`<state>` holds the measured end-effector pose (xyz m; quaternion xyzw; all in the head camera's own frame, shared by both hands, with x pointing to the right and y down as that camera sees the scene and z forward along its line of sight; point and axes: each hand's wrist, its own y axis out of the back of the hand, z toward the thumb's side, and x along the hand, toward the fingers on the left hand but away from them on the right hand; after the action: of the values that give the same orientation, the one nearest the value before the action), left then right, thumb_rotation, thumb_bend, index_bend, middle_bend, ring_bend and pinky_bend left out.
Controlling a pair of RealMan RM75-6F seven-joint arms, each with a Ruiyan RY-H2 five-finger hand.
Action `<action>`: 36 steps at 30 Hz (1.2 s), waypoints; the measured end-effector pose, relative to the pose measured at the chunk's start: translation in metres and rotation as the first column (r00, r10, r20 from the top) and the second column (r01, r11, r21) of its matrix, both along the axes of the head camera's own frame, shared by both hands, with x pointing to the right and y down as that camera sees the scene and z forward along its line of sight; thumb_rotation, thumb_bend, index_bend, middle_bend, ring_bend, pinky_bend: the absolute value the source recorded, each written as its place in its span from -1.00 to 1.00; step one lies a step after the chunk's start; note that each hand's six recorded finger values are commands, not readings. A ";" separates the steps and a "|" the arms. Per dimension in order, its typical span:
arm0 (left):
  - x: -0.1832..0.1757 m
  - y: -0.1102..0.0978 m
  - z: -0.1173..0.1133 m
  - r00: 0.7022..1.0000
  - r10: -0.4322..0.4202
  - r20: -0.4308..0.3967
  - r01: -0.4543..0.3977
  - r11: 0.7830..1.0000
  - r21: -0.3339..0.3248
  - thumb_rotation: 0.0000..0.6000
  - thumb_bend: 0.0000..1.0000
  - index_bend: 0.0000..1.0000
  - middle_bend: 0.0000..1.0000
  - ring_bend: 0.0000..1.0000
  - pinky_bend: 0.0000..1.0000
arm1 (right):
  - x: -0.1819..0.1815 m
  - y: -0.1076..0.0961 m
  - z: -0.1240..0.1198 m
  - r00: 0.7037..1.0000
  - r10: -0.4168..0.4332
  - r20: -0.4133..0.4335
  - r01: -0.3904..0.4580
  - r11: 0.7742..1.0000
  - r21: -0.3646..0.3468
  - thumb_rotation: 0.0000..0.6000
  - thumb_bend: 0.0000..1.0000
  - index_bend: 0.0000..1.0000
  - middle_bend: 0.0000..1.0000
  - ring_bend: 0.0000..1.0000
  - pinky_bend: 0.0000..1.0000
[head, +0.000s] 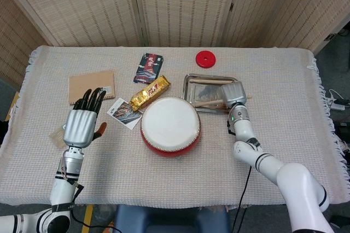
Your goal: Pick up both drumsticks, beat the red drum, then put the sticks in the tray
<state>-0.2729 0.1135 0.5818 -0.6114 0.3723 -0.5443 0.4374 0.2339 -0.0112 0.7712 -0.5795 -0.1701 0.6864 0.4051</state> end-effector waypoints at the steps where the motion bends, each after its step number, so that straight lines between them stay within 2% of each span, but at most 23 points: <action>1: 0.000 0.000 0.000 1.000 -0.002 0.000 0.002 1.000 0.002 1.00 -0.37 -1.00 -0.96 -1.00 -0.58 | -0.001 0.000 0.001 1.000 0.003 0.001 -0.003 1.000 0.002 1.00 -0.47 -0.28 -0.15 -0.61 -0.19; 11: -0.011 -0.003 -0.003 1.000 -0.022 0.002 0.022 1.000 0.013 1.00 -0.37 -1.00 -0.96 -1.00 -0.58 | 0.000 -0.002 -0.007 0.999 0.018 0.030 -0.018 1.000 0.023 1.00 -0.64 -0.75 -0.42 -0.78 -0.19; 16: -0.023 -0.003 -0.002 0.999 -0.033 -0.001 0.033 0.999 0.009 1.00 -0.37 -1.00 -0.95 -1.00 -0.58 | -0.001 0.001 -0.024 0.996 0.014 0.089 -0.017 0.999 0.027 1.00 -0.68 -0.77 -0.44 -0.79 -0.19; 22: -0.052 -0.002 0.000 0.997 -0.077 -0.006 0.077 0.997 0.001 1.00 -0.37 -1.00 -0.91 -1.00 -0.58 | 0.010 0.018 -0.071 0.981 -0.011 0.193 0.000 0.998 0.057 1.00 -0.68 -0.77 -0.46 -0.79 -0.25; 25: -0.072 0.001 0.000 0.993 -0.117 -0.013 0.117 0.993 -0.005 1.00 -0.37 -0.98 -0.88 -0.98 -0.58 | 0.033 0.029 -0.108 0.973 -0.020 0.231 -0.004 0.995 0.104 1.00 -0.68 -0.85 -0.54 -0.82 -0.33; 29: -0.107 0.011 0.001 0.987 -0.163 0.012 0.163 0.987 -0.005 1.00 -0.36 -0.96 -0.88 -0.98 -0.58 | 0.074 0.052 -0.154 0.967 -0.050 0.249 0.003 0.982 0.188 1.00 -0.68 -0.99 -0.70 -0.96 -0.48; 36: -0.145 0.043 -0.007 0.977 -0.208 0.045 0.208 0.978 0.003 1.00 -0.36 -0.93 -0.88 -0.98 -0.64 | 0.132 0.116 -0.197 0.948 -0.072 0.310 -0.018 0.960 0.278 1.00 -0.68 -1.00 -0.85 -1.00 -0.66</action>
<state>-0.4181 0.1569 0.5747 -0.5570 0.4239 -0.6010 0.3857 0.3664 0.1050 0.5746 -0.6220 -0.3193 0.5481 0.4591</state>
